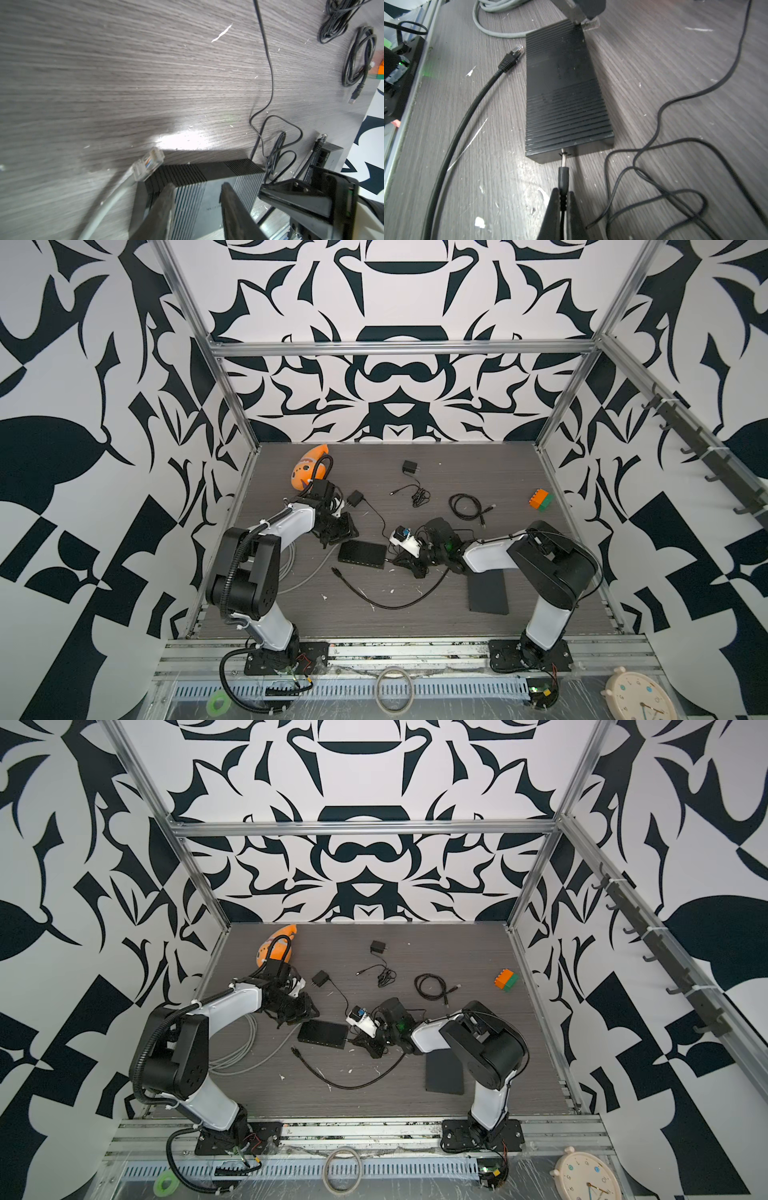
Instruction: Insert the plug into the switch port
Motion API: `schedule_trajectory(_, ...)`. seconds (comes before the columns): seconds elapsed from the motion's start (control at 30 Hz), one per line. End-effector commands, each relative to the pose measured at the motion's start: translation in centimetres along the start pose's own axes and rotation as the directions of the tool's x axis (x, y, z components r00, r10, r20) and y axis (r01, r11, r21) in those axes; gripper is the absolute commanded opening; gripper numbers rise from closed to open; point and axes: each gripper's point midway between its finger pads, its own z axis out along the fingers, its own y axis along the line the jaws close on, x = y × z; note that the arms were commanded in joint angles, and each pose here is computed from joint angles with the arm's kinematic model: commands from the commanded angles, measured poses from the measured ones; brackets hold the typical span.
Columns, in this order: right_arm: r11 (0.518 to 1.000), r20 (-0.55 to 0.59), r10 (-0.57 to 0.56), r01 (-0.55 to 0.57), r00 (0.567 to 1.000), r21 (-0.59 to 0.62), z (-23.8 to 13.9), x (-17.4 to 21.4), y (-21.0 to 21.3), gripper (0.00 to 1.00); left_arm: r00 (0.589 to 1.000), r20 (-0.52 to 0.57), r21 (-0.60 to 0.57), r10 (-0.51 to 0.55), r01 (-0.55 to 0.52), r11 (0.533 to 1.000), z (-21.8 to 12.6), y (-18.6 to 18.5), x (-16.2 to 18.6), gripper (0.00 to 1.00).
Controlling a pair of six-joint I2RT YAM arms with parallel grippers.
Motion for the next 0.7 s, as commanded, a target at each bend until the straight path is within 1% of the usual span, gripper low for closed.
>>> schedule_trajectory(0.0,1.0,0.046,-0.026,0.027,0.999,-0.013,0.26,-1.62,0.06,0.0,0.999,-0.049,-0.032,-0.016,0.014,0.999,0.85,1.08,1.06,0.41)
schedule_trajectory(0.23,0.999,0.086,-0.032,0.034,0.996,-0.019,-0.03,-2.13,0.37,0.0,0.998,-0.059,-0.03,-0.007,0.005,1.0,1.02,1.12,1.2,0.41)
schedule_trajectory(0.33,0.999,0.084,-0.034,0.035,0.996,-0.015,-0.24,-1.88,0.41,0.0,0.997,-0.07,-0.013,0.015,-0.016,1.0,1.43,1.02,1.34,0.4)
schedule_trajectory(0.47,1.0,0.076,-0.026,0.027,0.997,-0.009,-0.37,-1.45,0.17,0.0,0.997,-0.076,-0.019,0.02,-0.022,1.0,1.67,1.25,1.4,0.4)
schedule_trajectory(0.67,0.998,0.087,-0.034,0.038,0.996,-0.042,-0.35,-1.62,0.79,0.0,0.997,-0.073,-0.017,0.027,-0.028,0.999,1.58,1.19,1.35,0.4)
